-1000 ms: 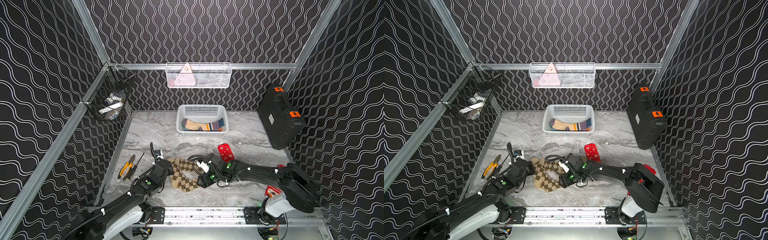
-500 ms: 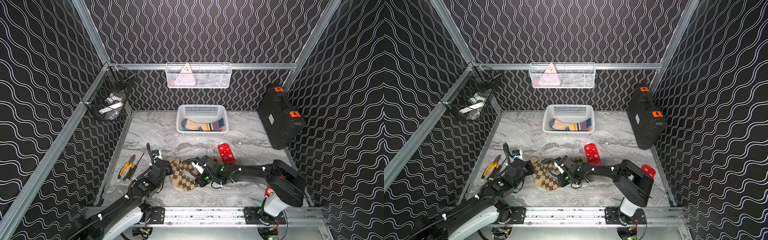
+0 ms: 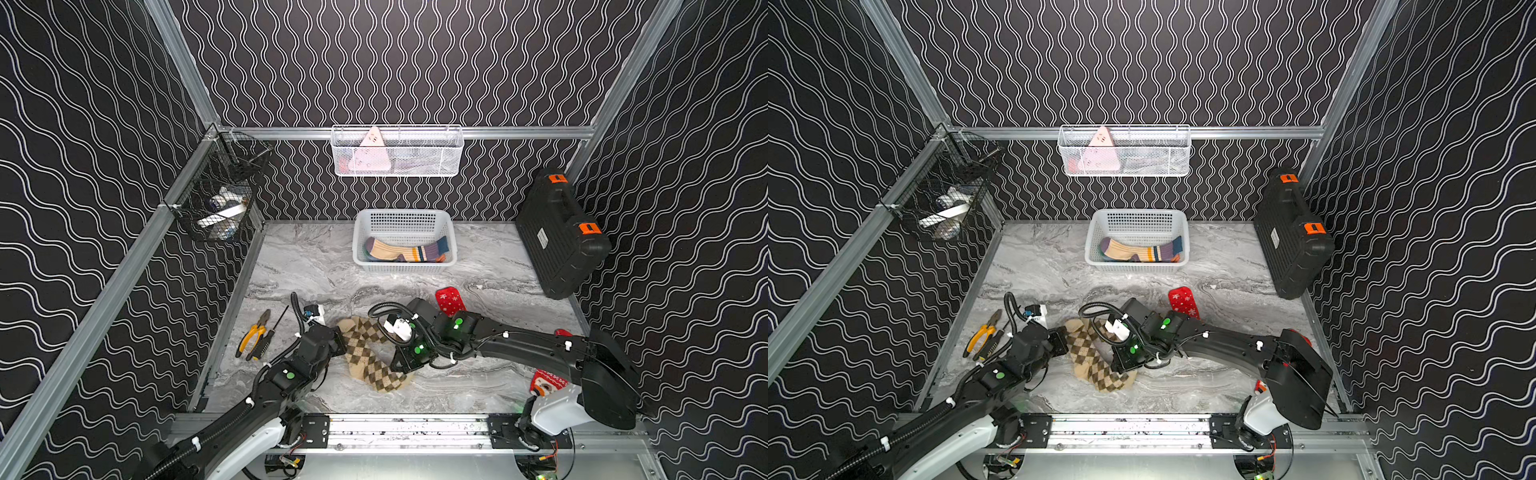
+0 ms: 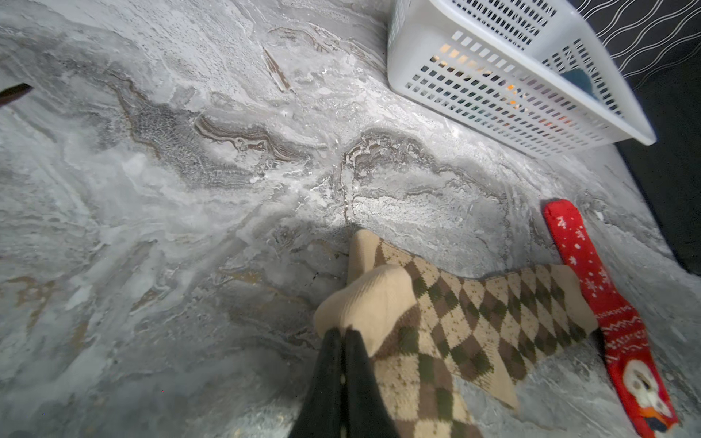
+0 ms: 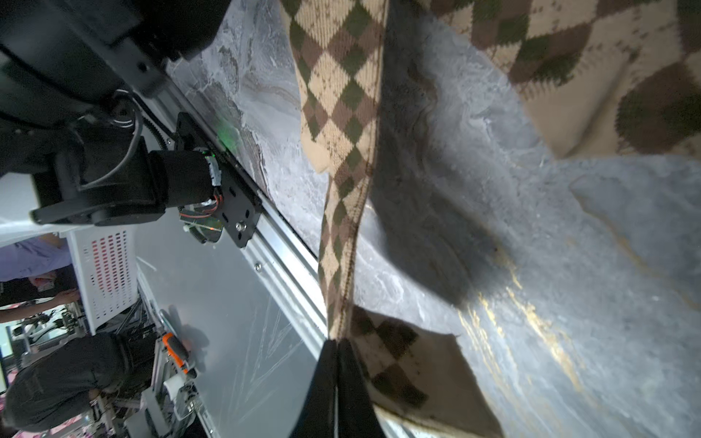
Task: Place the socks together as a pair
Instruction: Flatten out the sock at the center of the board, then adjust the sock at the center of the board, then pick up the sock at the center of the board, then place the sock in the sock, then pick up a pair of socks from the center of the board.
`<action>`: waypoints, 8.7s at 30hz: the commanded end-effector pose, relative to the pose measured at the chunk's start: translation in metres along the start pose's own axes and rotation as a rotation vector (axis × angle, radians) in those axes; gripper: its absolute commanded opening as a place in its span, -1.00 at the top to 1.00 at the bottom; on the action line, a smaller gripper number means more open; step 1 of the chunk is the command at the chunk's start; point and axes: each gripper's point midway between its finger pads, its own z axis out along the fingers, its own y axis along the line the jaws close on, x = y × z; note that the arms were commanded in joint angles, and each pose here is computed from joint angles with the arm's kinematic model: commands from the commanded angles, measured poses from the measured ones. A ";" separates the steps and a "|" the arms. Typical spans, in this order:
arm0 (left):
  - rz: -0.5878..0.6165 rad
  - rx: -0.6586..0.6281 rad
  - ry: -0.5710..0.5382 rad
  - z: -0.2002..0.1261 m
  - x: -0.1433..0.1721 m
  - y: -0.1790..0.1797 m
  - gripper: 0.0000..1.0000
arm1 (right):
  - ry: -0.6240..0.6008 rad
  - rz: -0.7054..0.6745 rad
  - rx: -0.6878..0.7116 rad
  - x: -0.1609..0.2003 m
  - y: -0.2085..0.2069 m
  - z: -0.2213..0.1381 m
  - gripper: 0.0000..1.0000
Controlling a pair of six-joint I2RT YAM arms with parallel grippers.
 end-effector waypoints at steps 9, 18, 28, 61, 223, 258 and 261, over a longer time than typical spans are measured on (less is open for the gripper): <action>-0.064 0.045 0.058 0.007 0.025 0.003 0.30 | 0.138 0.176 0.262 0.010 -0.104 -0.005 1.00; -0.052 0.043 0.051 0.006 0.022 0.003 -0.09 | 0.027 0.155 0.470 -0.059 -0.145 0.005 0.87; -0.031 0.027 0.077 0.015 0.029 0.004 -0.22 | -0.155 0.183 0.580 -0.047 -0.155 -0.038 0.36; 0.052 -0.158 0.081 0.085 -0.022 0.008 0.85 | -0.244 0.342 0.452 -0.023 -0.198 -0.044 0.29; 0.128 -0.218 0.260 0.086 0.003 0.020 -0.84 | -0.280 0.401 0.366 -0.079 -0.226 -0.041 0.22; 0.083 0.009 0.272 0.083 -0.021 -0.034 1.00 | -0.388 0.401 0.241 -0.105 -0.199 -0.064 1.00; 0.114 0.042 0.273 0.080 -0.043 -0.056 1.00 | -0.426 0.365 0.255 -0.120 -0.188 -0.093 1.00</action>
